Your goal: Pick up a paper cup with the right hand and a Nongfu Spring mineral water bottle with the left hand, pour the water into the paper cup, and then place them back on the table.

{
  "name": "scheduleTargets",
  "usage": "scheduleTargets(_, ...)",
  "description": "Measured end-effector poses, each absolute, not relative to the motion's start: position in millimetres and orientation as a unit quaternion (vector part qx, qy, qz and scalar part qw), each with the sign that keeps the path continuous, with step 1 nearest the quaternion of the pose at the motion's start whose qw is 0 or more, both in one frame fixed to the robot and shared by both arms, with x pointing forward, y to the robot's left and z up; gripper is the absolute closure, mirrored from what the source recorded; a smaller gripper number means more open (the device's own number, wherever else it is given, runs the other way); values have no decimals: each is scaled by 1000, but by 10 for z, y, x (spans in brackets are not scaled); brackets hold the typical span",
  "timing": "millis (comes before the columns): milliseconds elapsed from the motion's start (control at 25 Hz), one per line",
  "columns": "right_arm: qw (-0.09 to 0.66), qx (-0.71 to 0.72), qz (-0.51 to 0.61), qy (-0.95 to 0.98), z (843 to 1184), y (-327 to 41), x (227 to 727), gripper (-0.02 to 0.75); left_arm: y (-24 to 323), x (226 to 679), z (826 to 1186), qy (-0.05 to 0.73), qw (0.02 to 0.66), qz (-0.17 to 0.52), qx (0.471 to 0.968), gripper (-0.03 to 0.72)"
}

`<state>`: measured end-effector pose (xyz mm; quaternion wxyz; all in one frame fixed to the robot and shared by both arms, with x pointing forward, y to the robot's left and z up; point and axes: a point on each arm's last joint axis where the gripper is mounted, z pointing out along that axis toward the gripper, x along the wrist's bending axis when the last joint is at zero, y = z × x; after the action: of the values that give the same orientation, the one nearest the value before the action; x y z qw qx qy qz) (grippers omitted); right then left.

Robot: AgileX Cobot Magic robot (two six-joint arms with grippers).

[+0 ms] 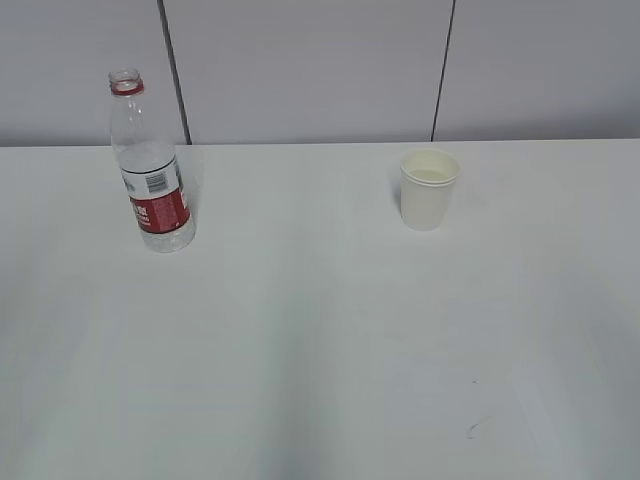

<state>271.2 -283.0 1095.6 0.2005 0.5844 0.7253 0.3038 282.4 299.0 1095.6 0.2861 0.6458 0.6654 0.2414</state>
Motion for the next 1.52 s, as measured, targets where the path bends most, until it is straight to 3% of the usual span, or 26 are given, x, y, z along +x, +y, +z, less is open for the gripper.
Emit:
scheduleTargets(320,263,547,354,711,10704,-2871,2416,147,3014,2600,10738,626,340,298,635,235)
scheduleTargets(680,276,539,366,707,10493,-2878,2356,147,3065,2309,10640,582,396,373,605,237)
scheduleTargets(880,282,536,371,704,10476,-2882,2325,147,3073,2263,10533,584,364,360,630,237)
scheduleTargets(1520,306,527,384,694,10461,-2905,2248,147,3047,2281,10495,578,368,350,638,239)
